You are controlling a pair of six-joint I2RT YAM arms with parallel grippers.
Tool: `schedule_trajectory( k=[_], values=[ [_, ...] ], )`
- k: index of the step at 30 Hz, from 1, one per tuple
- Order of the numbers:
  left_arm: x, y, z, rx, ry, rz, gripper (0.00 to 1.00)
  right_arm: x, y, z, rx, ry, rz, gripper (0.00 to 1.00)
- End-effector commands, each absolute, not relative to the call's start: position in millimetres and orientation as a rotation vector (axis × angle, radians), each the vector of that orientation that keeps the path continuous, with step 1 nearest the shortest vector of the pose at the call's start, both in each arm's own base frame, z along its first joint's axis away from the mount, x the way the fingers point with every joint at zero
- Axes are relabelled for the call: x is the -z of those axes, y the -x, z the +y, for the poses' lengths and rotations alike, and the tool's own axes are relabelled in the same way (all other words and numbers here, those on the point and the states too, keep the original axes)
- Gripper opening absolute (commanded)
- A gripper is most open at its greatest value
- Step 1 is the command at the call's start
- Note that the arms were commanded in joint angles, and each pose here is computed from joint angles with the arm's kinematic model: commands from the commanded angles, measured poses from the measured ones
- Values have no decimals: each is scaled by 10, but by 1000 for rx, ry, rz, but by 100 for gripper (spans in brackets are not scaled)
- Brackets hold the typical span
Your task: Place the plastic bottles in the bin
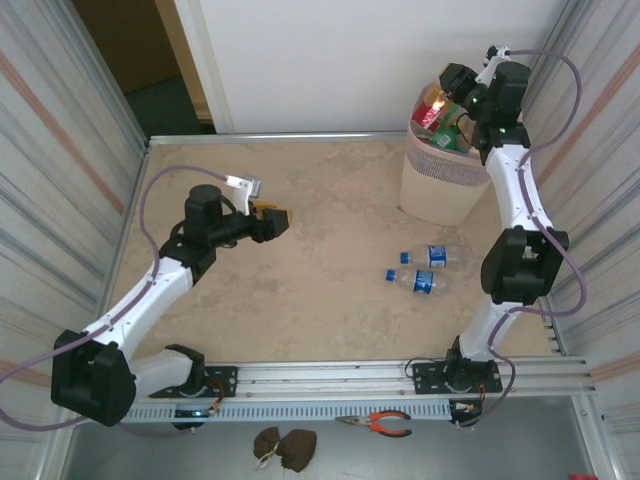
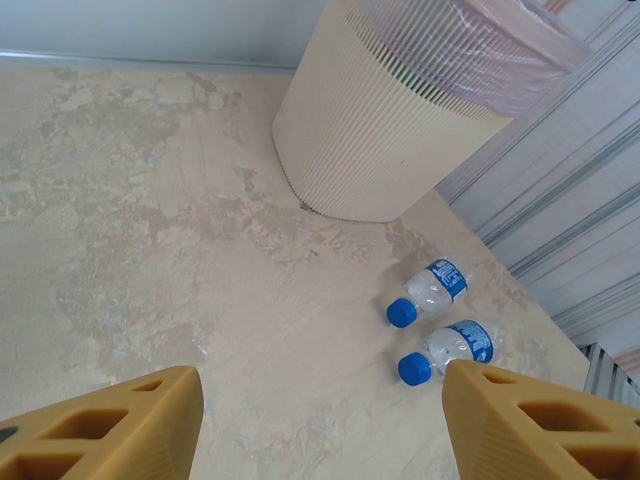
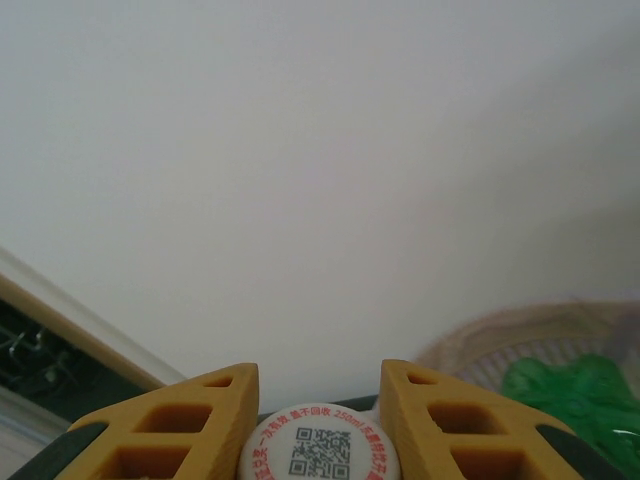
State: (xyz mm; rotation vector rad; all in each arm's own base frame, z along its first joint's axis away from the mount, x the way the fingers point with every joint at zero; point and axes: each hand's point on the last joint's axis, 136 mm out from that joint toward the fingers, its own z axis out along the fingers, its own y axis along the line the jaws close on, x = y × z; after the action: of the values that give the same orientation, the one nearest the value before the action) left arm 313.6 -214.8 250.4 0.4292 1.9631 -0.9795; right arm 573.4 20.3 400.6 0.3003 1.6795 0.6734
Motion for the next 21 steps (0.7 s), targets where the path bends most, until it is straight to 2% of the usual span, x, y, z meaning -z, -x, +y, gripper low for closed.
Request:
schedule_trajectory(
  k=[1,12,15,19,21],
  values=[
    [-2598,-3127,-2135,979,-454,1941,65,-3755,-5841,209,-671,-357,1739,12],
    [-2559,-3159,-2135,980,-448,1949,65,-2882,-5951,193,-681,-455,1916,20],
    [-2550,-3158,-2133,981,-448,1951,65,-2748,-5924,110,-653,-480,1949,35],
    [-2564,-3156,-2136,986,-446,1949,65,-2844,-5879,51,-638,-467,1957,55],
    [-2569,-3153,-2136,988,-446,1948,65,-2990,-5847,15,-620,-451,1937,60]
  ],
)
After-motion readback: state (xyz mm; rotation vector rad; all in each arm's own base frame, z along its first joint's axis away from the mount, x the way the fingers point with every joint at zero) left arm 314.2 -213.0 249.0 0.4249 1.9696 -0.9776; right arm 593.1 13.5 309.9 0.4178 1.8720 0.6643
